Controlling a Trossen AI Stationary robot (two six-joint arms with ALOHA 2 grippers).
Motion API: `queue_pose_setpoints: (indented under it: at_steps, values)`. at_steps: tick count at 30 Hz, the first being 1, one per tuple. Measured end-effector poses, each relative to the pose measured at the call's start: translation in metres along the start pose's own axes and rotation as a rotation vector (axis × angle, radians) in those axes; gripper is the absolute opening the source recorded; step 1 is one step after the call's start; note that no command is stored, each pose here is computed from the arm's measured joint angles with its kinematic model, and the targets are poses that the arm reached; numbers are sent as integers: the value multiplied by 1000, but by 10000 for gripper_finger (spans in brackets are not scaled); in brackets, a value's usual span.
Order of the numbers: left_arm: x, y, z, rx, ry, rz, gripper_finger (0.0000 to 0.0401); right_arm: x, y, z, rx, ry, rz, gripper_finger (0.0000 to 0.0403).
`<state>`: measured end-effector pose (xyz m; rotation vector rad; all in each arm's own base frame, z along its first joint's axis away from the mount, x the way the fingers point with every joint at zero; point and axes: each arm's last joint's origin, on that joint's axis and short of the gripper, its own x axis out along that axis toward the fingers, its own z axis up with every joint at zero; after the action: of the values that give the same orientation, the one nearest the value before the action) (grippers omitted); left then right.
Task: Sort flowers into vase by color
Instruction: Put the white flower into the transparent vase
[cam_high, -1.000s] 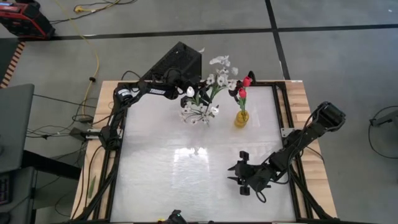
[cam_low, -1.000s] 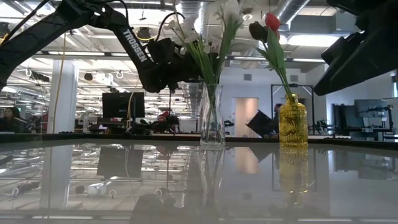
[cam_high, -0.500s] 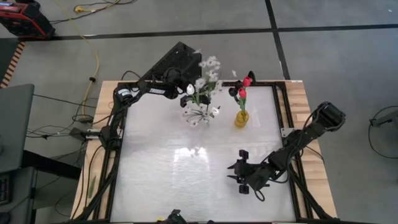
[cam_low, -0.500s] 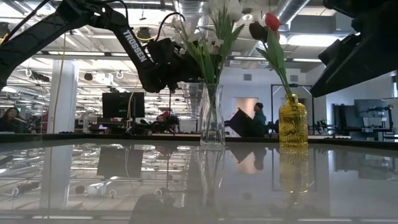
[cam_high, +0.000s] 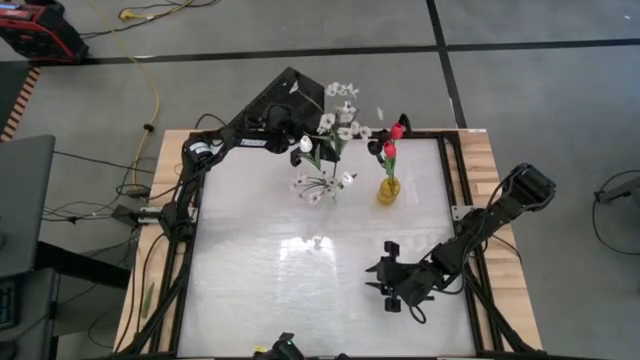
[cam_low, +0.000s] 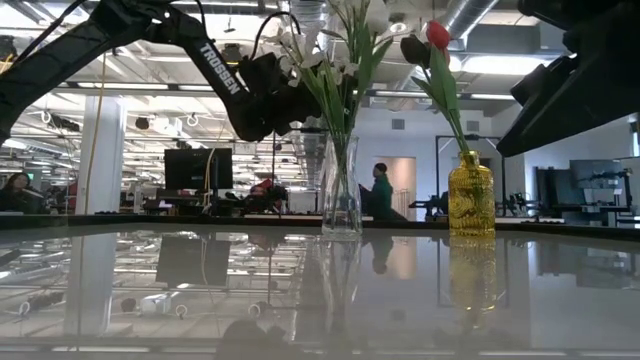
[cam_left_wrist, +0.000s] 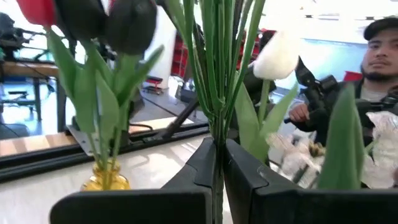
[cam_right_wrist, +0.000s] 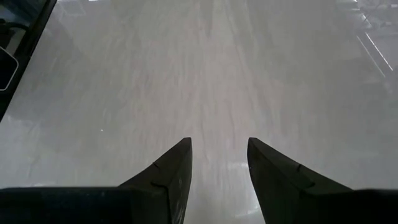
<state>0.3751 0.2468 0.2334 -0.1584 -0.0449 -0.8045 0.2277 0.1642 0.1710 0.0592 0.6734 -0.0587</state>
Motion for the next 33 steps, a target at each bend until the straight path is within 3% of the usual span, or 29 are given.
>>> queue_pose_setpoints:
  at_steps: [12, 26, 33]
  values:
    - [6, -5, -18, 18, 22, -27, 5, 0, 0, 0, 1, 3, 5, 180]
    - [3, -5, -21, 6, 17, -11, 88, 0, 1, 1, 12, -6, 26, 180]
    - [-5, -3, -19, 23, -11, 33, 98, 0, 1, 2, 13, -7, 26, 180]
